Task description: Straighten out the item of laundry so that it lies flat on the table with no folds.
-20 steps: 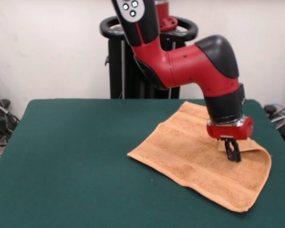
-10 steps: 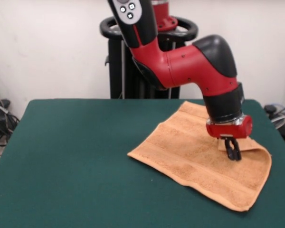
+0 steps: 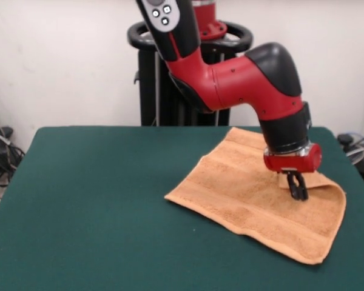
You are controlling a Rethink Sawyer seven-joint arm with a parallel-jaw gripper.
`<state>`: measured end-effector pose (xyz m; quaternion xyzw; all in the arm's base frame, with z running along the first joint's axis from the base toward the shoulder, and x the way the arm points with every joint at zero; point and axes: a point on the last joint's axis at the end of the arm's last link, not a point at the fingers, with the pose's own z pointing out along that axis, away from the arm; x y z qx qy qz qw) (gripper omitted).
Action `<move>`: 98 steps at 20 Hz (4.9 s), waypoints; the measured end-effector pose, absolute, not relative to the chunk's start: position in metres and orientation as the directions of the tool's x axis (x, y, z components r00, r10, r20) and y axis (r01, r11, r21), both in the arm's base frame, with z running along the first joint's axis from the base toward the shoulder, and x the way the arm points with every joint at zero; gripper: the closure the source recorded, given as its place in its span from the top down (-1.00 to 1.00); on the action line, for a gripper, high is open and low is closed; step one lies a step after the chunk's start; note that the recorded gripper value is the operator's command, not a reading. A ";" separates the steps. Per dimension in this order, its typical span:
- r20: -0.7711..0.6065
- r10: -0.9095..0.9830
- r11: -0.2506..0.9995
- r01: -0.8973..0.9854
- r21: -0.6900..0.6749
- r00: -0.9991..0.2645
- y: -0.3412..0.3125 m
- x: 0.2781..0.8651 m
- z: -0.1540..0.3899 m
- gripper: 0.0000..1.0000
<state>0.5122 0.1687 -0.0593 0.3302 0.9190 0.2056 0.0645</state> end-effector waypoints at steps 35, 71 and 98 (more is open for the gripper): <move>0.565 0.452 0.757 0.632 0.165 -0.690 0.149 0.427 -0.057 -1.00; 0.405 0.437 0.861 0.504 0.071 -0.803 0.157 0.442 -0.047 -1.00; 0.165 0.528 0.839 0.541 0.051 -0.833 0.119 0.543 0.016 -1.00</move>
